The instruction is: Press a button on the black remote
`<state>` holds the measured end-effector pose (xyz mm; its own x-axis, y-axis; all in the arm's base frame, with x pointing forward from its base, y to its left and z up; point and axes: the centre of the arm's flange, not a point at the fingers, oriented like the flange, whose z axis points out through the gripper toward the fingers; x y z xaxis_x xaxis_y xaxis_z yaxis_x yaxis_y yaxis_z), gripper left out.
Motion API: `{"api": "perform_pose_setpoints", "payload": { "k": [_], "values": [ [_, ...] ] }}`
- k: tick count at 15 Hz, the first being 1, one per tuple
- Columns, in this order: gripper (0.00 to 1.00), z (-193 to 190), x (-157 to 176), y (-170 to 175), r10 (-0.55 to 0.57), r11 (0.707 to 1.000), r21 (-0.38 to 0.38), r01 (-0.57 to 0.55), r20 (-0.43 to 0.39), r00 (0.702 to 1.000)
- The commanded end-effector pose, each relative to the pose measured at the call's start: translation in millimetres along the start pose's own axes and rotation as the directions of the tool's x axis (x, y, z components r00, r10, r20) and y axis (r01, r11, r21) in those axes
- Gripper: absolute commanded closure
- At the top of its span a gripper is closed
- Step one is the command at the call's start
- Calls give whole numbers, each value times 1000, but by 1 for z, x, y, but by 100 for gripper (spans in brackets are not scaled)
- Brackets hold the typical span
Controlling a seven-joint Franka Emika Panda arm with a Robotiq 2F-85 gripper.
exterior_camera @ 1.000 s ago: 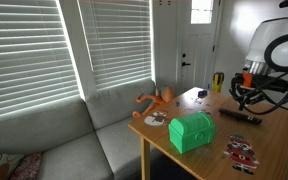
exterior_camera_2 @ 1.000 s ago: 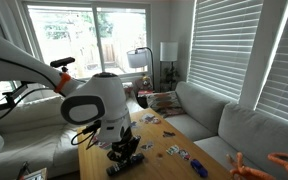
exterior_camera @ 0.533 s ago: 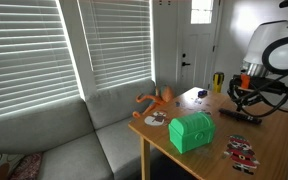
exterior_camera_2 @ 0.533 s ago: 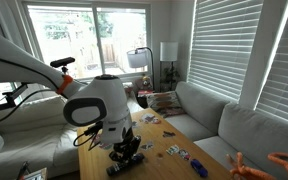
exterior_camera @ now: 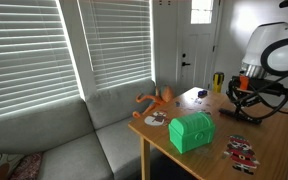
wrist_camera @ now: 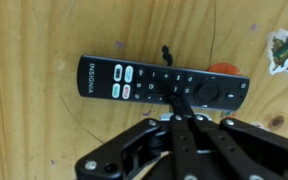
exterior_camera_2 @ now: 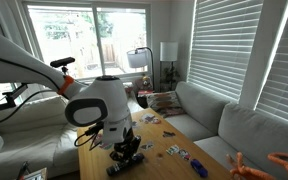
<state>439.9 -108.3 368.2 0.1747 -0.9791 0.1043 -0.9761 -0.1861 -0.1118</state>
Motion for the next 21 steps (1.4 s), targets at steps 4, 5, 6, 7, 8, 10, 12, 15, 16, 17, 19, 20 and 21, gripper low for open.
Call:
{"api": "perform_pose_setpoints", "payload": {
  "k": [4, 5, 6, 7, 8, 10, 12, 15, 16, 17, 19, 20, 21],
  "values": [
    [100, 3, 2, -9, -12, 1000, 16, 12, -6, 1000],
    [100, 4, 2, -9, -13, 1000, 15, 13, -5, 1000],
    [100, 4, 2, -9, -13, 1000, 14, 13, -5, 1000],
    [100, 4, 2, -9, -13, 1000, 13, 14, -5, 1000],
    [100, 4, 2, -9, -13, 1000, 13, 14, -5, 1000],
    [100, 4, 3, -9, -14, 1000, 11, 14, -5, 1000],
    [100, 5, 3, -8, -13, 1000, 10, 13, -4, 1000],
    [100, 5, 3, -8, -13, 1000, 8, 13, -2, 1000],
    [100, 5, 3, -8, -12, 1000, 8, 12, -1, 1000],
    [100, 5, 3, -8, -12, 1000, 8, 12, -1, 1000],
    [100, 6, 3, -8, -11, 1000, 7, 11, 0, 1000],
    [100, 6, 3, -8, -9, 1000, 6, 9, 1, 1000],
    [100, 6, 3, -7, -9, 1000, 7, 9, 1, 1000]
  ]
}}
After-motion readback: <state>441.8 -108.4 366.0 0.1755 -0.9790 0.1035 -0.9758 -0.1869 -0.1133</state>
